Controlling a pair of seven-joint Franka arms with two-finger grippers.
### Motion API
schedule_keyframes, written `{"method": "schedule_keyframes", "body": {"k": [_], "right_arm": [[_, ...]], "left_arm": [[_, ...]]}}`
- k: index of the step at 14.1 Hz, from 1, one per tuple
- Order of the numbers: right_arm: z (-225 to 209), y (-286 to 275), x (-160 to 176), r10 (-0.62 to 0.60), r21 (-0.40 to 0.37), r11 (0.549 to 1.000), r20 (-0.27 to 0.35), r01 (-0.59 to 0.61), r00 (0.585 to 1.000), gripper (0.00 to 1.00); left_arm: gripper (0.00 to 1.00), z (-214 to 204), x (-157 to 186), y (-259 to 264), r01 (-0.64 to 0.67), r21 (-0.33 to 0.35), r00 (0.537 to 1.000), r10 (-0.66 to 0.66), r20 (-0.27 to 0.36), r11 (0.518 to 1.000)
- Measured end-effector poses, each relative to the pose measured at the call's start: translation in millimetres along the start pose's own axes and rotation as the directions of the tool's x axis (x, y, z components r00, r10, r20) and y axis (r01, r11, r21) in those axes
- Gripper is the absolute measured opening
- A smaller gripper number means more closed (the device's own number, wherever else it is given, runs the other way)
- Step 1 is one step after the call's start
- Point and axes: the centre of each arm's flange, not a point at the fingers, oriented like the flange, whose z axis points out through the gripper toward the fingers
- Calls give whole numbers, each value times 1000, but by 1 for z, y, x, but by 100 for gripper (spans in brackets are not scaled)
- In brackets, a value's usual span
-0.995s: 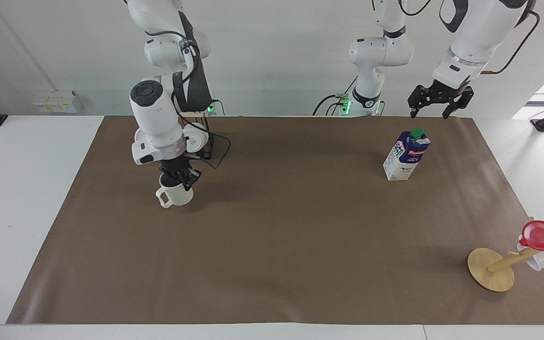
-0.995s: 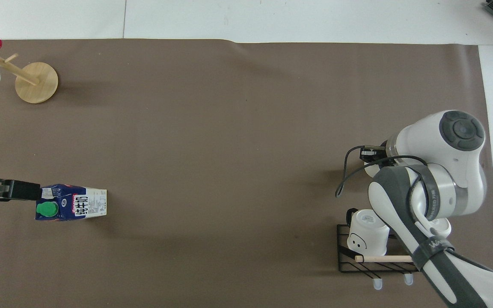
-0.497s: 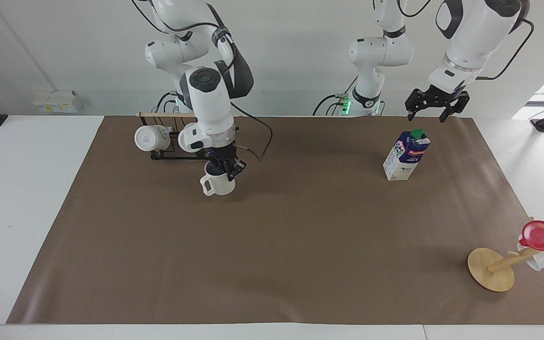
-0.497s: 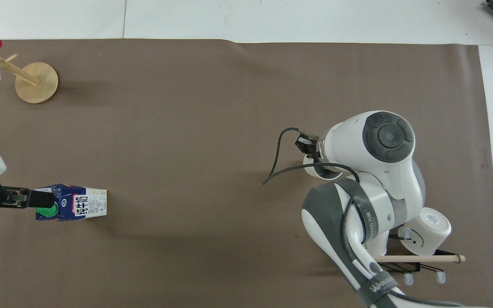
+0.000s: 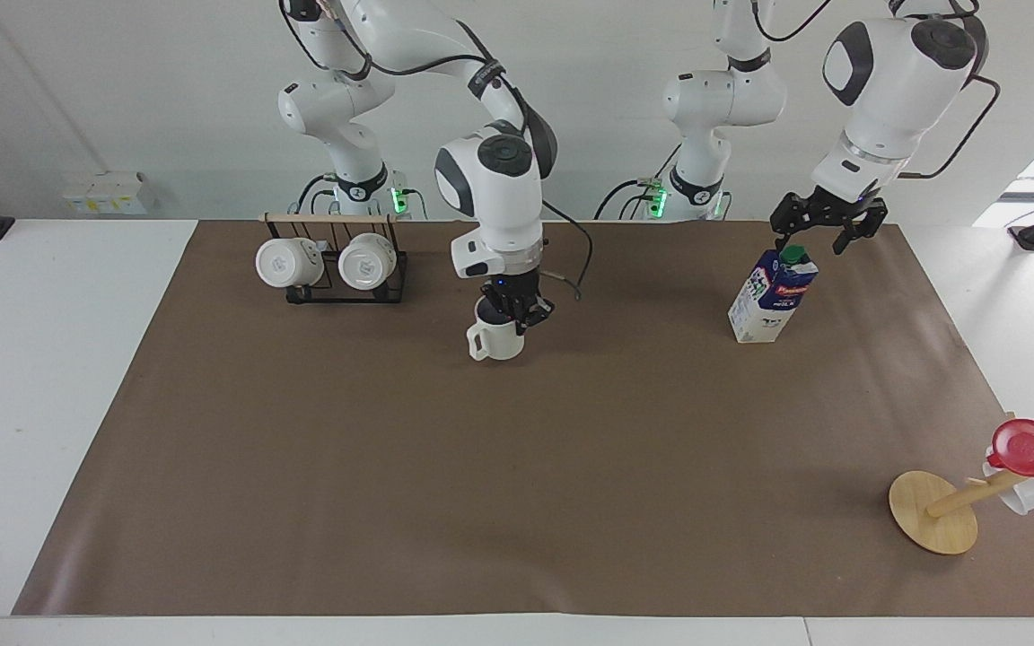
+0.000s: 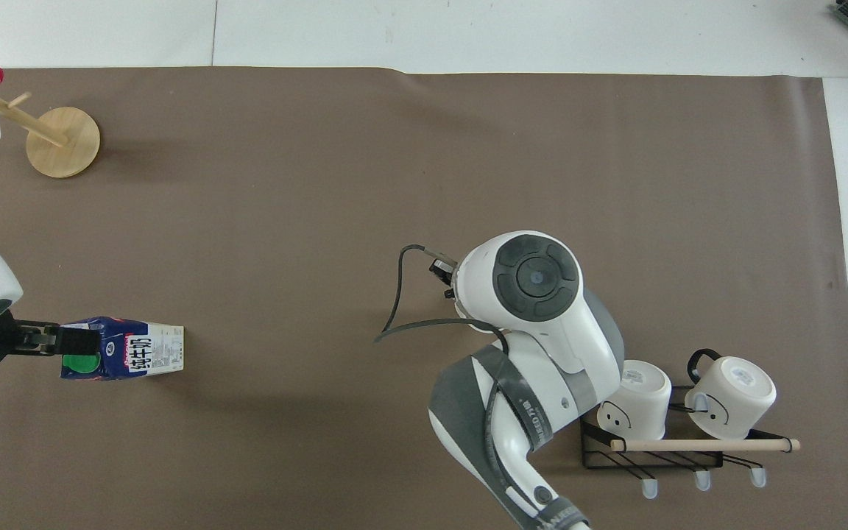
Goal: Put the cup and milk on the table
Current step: 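Carry the mug toward the table center while the left gripper grasps the carton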
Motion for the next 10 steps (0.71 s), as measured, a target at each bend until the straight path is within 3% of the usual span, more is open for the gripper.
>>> {"method": "schedule_keyframes", "body": {"k": [10], "right_arm": [[29, -10, -13, -7, -15, 1000, -1, 7, 1000, 4]], "left_arm": [[100, 51, -8, 6, -15, 5, 1000, 15, -28, 1000]]}}
